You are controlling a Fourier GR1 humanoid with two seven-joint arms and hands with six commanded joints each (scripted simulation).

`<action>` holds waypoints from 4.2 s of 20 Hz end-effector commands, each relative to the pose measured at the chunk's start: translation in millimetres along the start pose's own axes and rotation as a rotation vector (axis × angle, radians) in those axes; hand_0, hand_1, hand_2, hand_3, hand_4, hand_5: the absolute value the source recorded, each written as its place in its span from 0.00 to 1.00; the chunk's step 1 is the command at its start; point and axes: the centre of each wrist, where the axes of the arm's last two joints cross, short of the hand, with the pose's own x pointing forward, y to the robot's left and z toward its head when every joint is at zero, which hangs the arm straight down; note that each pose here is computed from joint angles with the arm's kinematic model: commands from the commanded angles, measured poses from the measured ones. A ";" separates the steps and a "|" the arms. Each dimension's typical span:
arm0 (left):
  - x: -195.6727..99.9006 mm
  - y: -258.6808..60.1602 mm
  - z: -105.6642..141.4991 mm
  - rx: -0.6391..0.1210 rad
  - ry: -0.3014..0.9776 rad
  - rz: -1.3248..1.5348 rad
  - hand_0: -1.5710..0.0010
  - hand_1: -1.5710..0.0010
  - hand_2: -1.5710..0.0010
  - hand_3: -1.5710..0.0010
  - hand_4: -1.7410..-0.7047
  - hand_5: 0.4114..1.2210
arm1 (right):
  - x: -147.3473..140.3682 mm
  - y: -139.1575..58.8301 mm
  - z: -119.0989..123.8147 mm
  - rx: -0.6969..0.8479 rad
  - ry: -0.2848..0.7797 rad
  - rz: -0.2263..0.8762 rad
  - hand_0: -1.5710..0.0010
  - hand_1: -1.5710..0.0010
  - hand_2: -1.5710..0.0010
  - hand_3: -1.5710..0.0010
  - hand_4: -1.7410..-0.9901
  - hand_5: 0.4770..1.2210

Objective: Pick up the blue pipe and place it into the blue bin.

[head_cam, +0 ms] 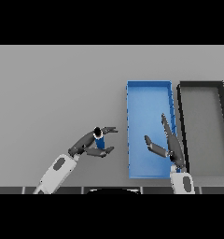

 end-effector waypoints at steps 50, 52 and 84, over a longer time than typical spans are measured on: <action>75.2 -27.7 -20.2 -0.077 -0.230 -0.051 0.00 0.00 0.00 0.05 0.00 1.00 | 147.5 12.1 -34.1 0.770 -0.315 0.018 1.00 1.00 1.00 1.00 0.65 0.07; 73.6 -31.9 -23.9 -0.093 -0.231 -0.047 0.00 0.00 0.00 0.04 0.00 1.00 | 154.0 26.5 -43.0 0.811 -0.304 0.048 1.00 1.00 1.00 1.00 0.68 0.07; 71.2 -12.7 -16.4 -0.179 -0.232 -0.252 0.76 0.77 0.80 0.78 0.63 0.87 | 176.0 89.1 -76.2 1.037 -0.359 0.011 0.01 0.01 0.01 0.01 0.33 0.98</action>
